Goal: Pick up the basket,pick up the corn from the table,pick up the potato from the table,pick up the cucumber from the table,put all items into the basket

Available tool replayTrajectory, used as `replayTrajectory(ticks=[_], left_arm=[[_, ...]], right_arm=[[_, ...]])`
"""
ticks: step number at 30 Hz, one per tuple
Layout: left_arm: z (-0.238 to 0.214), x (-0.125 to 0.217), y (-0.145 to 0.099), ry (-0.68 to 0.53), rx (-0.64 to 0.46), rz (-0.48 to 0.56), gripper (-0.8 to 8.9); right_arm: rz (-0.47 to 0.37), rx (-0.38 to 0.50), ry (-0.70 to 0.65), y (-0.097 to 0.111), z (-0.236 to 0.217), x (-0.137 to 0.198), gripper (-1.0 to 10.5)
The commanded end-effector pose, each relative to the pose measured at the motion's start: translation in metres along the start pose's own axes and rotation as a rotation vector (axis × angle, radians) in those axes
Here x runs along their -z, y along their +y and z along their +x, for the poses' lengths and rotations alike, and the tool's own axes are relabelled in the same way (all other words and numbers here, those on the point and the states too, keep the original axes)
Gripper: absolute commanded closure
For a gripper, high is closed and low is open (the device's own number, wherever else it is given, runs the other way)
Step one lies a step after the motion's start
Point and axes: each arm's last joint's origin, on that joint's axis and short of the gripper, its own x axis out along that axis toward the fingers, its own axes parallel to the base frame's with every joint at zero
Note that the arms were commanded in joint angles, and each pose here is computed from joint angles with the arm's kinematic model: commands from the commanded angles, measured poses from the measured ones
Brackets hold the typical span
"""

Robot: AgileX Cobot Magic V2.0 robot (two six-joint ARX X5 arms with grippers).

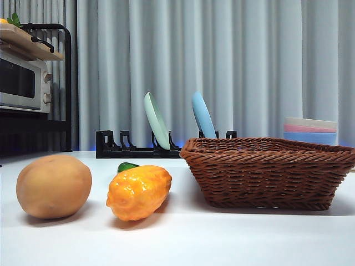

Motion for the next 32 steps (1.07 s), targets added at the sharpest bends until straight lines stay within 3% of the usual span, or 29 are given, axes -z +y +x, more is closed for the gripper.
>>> replayTrajectory(ticks=[1,9,14,18,23,27,30,32], left_arm=[[-0.004,-0.017,-0.009,-0.034,0.017,0.022,8.21],[-0.002,-0.065,-0.033,0.016,-0.002,0.204,8.22],[0.013,-0.094,-0.047,0.131,0.030,0.256,8.22],[0.033,-0.109,-0.054,0.249,0.091,0.232,8.22],[0.062,-0.117,-0.057,0.408,0.188,0.174,8.21],[0.080,-0.116,-0.056,0.511,0.267,0.143,8.16],[0.089,-0.113,-0.054,0.553,0.286,0.124,7.71],[0.092,-0.111,-0.053,0.566,0.278,0.119,5.94]], right_arm=[[-0.024,0.001,0.002,0.007,0.000,-0.011,9.6],[-0.193,0.030,0.068,0.030,0.012,-0.050,9.6],[-0.262,0.055,0.132,0.047,0.029,-0.079,9.6],[-0.307,0.064,0.232,0.057,0.046,-0.096,9.6],[-0.358,0.001,0.429,0.067,0.069,-0.110,9.5],[-0.354,-0.058,0.576,0.070,0.084,-0.112,9.4],[-0.344,-0.066,0.625,0.069,0.095,-0.111,8.2],[-0.339,-0.057,0.640,0.068,0.101,-0.110,6.5]])
